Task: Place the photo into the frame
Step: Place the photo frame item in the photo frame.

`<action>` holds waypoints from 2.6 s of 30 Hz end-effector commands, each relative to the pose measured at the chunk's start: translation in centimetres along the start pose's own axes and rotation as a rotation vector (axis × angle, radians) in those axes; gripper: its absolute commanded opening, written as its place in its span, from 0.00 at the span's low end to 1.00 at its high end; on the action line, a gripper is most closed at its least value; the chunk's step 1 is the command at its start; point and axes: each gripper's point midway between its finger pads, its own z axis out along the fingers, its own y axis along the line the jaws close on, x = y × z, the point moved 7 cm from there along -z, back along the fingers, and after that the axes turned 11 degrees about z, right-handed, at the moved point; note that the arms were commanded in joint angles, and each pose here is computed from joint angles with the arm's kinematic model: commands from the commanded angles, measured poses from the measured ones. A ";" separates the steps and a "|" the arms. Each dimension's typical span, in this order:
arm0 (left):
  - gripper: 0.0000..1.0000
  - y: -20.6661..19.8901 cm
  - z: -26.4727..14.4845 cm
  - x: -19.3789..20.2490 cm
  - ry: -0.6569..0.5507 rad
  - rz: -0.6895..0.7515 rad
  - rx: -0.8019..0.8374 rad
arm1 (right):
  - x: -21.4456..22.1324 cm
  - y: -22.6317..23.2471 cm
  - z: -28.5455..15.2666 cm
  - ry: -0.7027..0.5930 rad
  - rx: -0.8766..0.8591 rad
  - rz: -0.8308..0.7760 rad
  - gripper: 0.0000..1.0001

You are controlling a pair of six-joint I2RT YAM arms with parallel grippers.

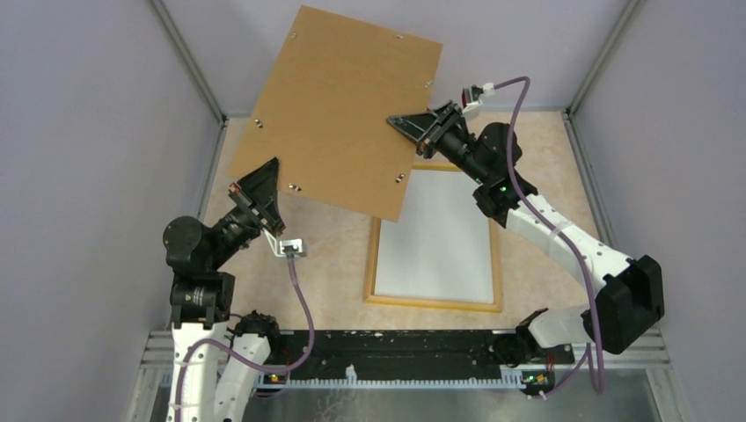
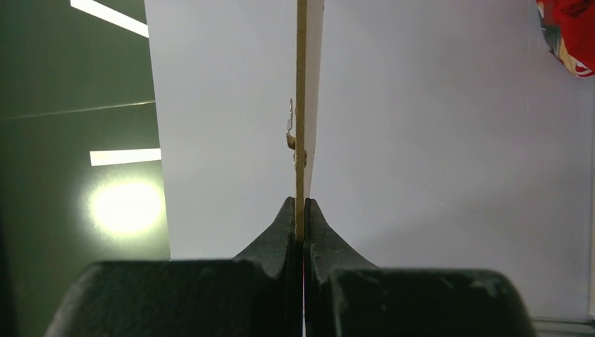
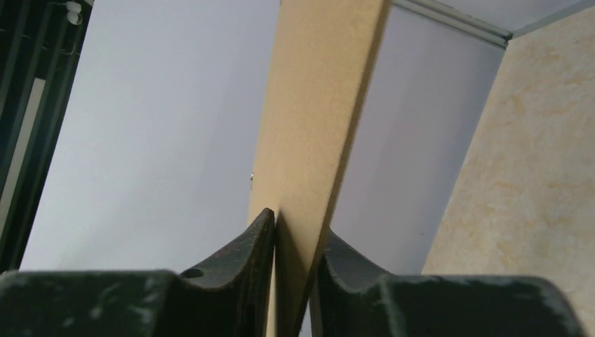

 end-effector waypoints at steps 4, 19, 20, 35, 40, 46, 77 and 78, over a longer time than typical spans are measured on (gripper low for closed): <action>0.10 3.1 -0.6 -0.4 -0.030 0.070 -0.068 | -0.2 5.0 -0.5 0.005 -0.183 -0.097 0.01; 0.99 -0.8 -0.2 0.1 0.011 -0.363 0.147 | -4.6 0.8 -3.6 -0.031 -0.069 -0.144 0.00; 0.99 -1.6 0.0 0.1 0.014 -0.437 0.178 | -5.0 0.0 -4.0 -0.016 -0.016 -0.142 0.00; 0.99 -9.4 3.2 -1.1 0.001 -1.226 0.541 | -8.7 -9.8 -17.3 0.085 0.261 -0.085 0.00; 0.99 -12.3 3.7 -1.8 -0.007 -1.301 0.601 | -7.5 -12.3 -19.3 0.106 0.338 -0.073 0.00; 0.99 -15.1 3.8 -2.5 0.004 -1.330 0.623 | -6.6 -14.0 -21.0 0.103 0.428 -0.093 0.00; 0.99 -16.4 3.4 -2.9 0.033 -1.331 0.632 | -9.4 -18.8 -20.5 0.106 0.467 -0.086 0.00; 0.99 -16.4 3.4 -2.9 0.035 -1.330 0.632 | -9.4 -18.9 -20.4 0.107 0.469 -0.085 0.00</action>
